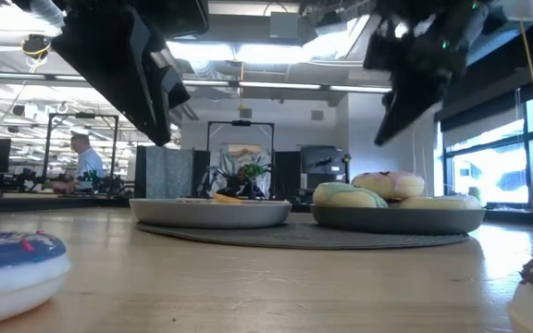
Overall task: Pick & Place donuts
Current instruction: Put the small violet donut on the gray plate
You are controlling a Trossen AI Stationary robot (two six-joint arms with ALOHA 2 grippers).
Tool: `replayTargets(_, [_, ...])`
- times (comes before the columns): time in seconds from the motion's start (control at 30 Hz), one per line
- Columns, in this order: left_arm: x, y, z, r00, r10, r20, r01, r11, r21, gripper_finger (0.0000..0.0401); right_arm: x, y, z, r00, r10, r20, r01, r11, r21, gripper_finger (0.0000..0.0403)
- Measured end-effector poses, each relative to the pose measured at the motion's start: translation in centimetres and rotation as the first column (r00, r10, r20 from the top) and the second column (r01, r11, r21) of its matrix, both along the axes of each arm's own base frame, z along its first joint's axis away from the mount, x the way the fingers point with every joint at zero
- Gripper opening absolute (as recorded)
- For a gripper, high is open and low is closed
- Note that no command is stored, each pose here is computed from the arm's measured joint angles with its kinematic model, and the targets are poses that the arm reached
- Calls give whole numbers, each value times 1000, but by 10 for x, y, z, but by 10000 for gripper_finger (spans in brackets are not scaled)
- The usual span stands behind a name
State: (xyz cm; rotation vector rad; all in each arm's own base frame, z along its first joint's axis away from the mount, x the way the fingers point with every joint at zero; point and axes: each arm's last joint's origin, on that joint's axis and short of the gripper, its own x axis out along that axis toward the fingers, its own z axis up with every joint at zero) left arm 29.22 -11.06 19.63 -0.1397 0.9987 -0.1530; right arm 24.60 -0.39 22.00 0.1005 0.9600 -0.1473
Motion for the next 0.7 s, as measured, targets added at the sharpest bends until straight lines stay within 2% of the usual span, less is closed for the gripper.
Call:
replayTargets(0.13, [1, -13, 5, 998, -32, 48, 36, 995, -90, 119, -14, 17, 16, 994, 66, 82, -68, 998, 15, 154])
replayTargets(0.33, [3, -32, 13, 983, -72, 171, 95, 987, -131, 118, -36, 32, 25, 981, -24, 193, 38, 997, -71, 154])
replayTargets(0.47, [2, -42, 17, 970, -99, 222, 135, 979, -155, 121, -38, 39, 21, 970, -38, 239, 70, 989, -127, 154])
replayTargets(0.6, [2, -45, 19, 955, -135, 266, 168, 980, -106, 120, -38, 42, 12, 967, -33, 254, 66, 990, -122, 154])
replayTargets(0.7, [2, -45, 19, 961, -108, 255, 145, 981, -130, 118, -40, 43, 4, 969, -45, 241, 72, 992, -106, 154])
